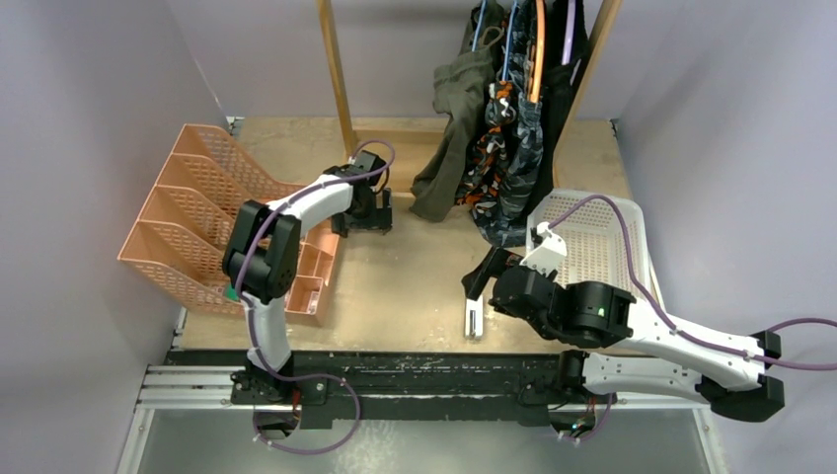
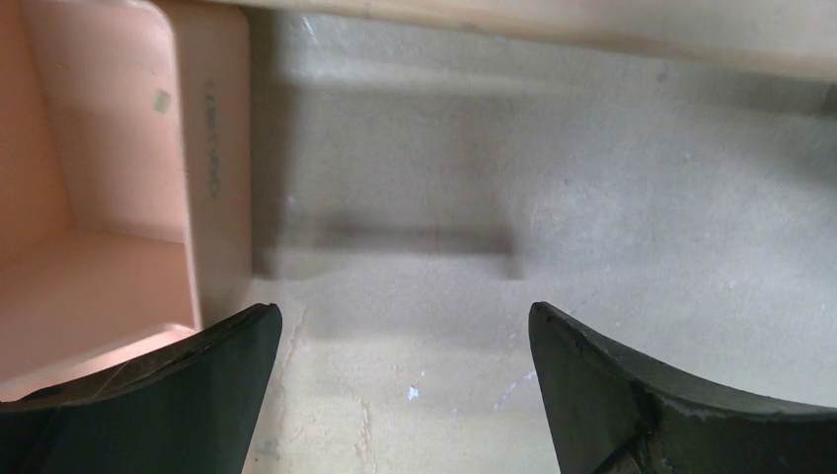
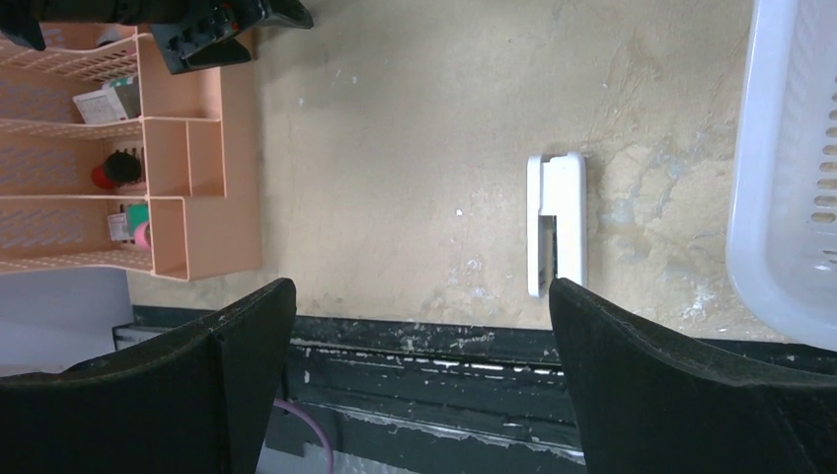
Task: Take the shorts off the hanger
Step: Move the distractor to the center of the board.
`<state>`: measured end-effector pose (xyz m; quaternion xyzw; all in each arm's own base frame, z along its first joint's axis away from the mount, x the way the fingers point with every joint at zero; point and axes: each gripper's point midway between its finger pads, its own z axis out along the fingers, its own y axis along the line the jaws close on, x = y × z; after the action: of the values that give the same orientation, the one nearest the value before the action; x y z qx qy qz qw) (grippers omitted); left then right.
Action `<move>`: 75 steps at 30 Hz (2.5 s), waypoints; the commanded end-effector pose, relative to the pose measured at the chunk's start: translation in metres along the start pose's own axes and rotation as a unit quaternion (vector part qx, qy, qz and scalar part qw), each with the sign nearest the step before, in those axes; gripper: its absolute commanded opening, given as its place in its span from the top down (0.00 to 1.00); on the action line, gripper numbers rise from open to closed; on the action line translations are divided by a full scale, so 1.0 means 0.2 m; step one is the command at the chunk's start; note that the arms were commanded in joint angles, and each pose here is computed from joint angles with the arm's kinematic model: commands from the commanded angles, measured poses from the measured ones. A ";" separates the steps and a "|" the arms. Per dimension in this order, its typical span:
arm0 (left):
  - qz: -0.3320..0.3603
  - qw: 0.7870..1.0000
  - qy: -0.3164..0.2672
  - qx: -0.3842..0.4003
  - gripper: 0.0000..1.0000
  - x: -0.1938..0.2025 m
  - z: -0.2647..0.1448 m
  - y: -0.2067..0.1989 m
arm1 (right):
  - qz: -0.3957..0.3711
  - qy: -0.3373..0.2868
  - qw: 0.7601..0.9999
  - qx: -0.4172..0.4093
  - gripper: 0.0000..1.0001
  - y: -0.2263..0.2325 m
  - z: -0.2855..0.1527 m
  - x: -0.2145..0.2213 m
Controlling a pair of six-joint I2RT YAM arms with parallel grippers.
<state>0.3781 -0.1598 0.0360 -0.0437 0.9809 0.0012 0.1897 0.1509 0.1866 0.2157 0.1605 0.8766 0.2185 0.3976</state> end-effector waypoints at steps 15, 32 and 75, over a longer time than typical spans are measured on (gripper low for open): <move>-0.009 0.994 -0.091 0.055 0.02 0.39 -0.42 -0.11 | -0.029 -0.001 1.000 -0.012 0.00 0.10 0.07 0.04; -0.009 0.990 -0.067 -0.126 0.00 0.29 -0.34 0.45 | -0.029 -0.010 0.999 -0.024 0.00 0.12 0.04 -0.01; -0.125 0.950 -0.235 0.161 0.00 0.24 -1.16 0.27 | -0.145 0.166 0.962 0.159 0.00 -0.34 0.50 0.51</move>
<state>0.2528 -0.1309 0.2137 -0.1092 0.8934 -0.1791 0.3972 0.1607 0.2104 0.0650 0.0531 0.9637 0.0707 0.2519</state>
